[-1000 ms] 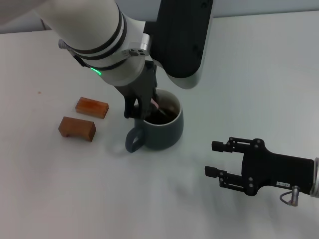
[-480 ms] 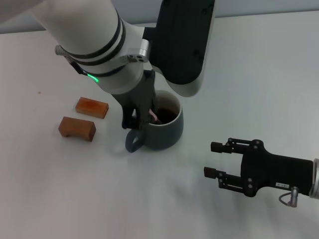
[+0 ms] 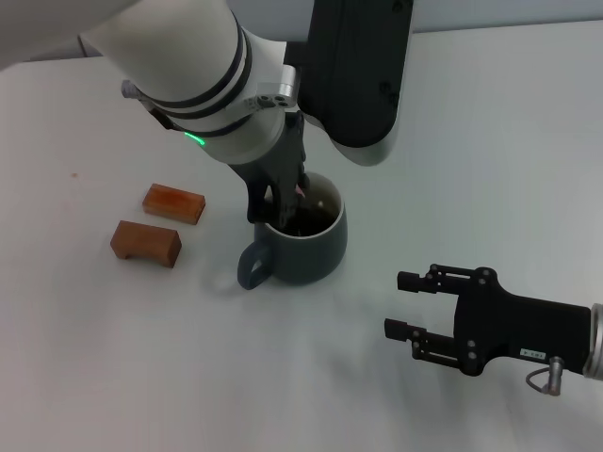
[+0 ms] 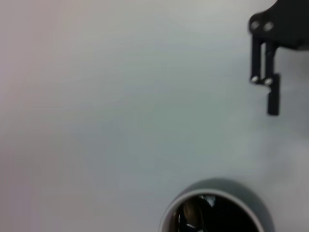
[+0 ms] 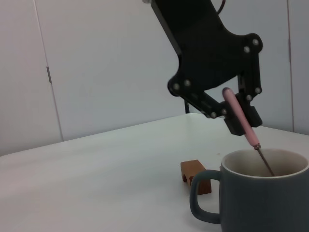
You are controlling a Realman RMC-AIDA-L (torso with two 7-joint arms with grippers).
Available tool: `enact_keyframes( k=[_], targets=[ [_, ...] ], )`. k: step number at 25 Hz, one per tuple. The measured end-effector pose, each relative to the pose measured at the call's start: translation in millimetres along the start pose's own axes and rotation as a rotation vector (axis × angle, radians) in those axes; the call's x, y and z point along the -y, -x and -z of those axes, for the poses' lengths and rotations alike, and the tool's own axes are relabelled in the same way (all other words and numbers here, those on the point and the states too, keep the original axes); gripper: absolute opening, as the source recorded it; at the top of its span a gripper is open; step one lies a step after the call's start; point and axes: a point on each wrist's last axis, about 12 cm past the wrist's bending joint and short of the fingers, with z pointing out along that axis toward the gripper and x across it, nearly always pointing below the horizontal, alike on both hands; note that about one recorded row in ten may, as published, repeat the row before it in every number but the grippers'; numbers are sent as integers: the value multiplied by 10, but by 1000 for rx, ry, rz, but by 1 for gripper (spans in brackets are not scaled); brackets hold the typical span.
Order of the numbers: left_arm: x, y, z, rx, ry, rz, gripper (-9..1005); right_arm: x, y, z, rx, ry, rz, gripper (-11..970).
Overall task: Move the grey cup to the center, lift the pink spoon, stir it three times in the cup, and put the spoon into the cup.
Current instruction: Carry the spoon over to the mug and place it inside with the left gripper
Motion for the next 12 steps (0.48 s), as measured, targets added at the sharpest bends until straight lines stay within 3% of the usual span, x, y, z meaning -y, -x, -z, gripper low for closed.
enact_keyframes(
  k=[12],
  targets=[
    [60,-58,25,-41,-63,18,134,0,4,-9,2,2,0,609]
  ],
)
